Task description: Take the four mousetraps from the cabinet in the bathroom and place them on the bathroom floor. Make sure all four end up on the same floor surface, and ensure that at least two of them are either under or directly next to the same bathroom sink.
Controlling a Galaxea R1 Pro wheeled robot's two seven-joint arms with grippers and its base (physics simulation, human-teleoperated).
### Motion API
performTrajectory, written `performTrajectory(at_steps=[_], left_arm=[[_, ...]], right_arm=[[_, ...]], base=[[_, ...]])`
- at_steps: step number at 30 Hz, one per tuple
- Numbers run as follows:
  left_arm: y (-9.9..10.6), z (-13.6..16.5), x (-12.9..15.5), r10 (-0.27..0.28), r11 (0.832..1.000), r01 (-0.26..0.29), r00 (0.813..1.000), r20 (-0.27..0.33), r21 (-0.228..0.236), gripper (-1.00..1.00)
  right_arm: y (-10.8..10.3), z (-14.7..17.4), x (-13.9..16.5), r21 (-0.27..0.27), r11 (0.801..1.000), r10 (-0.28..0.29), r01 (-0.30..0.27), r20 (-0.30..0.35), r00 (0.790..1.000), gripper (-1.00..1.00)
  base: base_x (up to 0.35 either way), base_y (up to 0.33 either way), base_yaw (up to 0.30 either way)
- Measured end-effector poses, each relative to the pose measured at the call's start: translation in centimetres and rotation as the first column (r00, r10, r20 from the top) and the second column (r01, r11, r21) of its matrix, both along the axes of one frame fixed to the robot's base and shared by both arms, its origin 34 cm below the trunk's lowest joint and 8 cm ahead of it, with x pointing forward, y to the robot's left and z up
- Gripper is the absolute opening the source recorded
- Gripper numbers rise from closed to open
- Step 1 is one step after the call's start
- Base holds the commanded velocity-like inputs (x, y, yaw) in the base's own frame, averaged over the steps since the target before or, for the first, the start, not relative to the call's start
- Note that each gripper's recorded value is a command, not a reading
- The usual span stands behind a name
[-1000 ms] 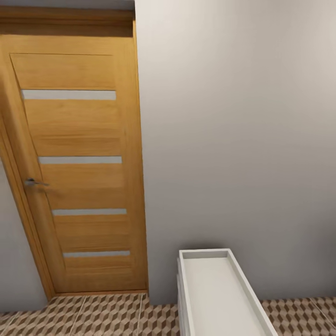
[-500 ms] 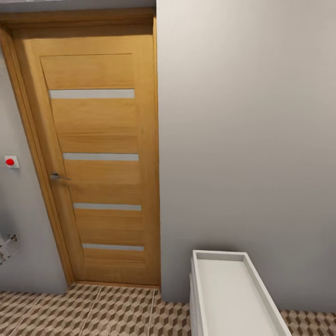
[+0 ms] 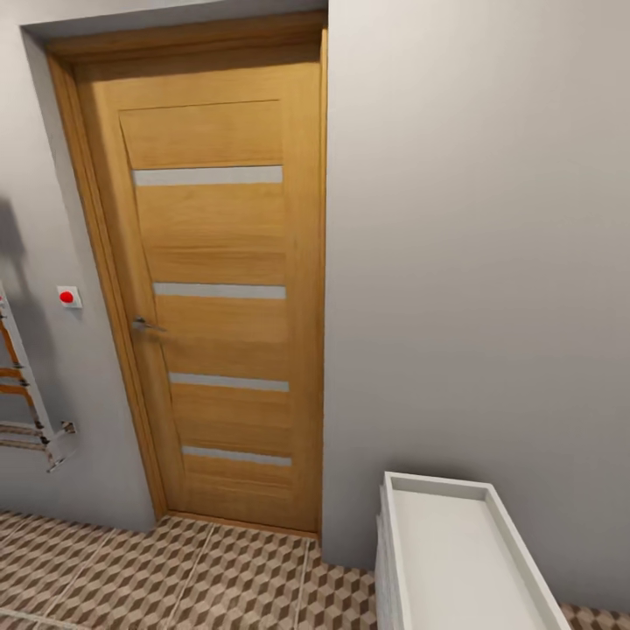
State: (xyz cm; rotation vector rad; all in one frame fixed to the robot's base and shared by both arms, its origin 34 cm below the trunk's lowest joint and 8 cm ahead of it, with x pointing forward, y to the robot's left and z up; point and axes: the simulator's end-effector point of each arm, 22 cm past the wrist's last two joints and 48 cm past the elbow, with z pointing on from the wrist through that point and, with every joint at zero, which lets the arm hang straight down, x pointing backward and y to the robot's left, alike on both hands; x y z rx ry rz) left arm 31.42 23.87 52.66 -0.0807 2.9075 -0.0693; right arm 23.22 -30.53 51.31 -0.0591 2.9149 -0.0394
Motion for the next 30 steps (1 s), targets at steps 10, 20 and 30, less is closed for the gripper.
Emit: performTrajectory(at_steps=[10, 20, 30], left_arm=[[0.00, -0.01, -0.01, 0.000, 1.000, 0.000, 1.000, 0.000, 0.000, 1.00], [0.01, -0.01, -0.02, 0.000, 1.000, 0.000, 1.000, 0.000, 0.000, 1.00], [0.01, -0.01, -0.02, 0.000, 1.000, 0.000, 1.000, 0.000, 0.000, 1.00]], right_arm=[[0.01, 0.00, 0.02, 0.000, 1.000, -0.001, 0.001, 0.001, 1.000, 1.00], [0.00, 0.01, 0.04, 0.000, 1.000, -0.004, 0.004, 0.002, 1.000, 1.00], [0.00, 0.01, 0.05, 0.000, 1.000, -0.005, 0.005, 0.002, 1.000, 1.00]], base=[[0.000, 0.000, 0.083], [0.000, 0.000, 0.236], [0.000, 0.000, 0.271]])
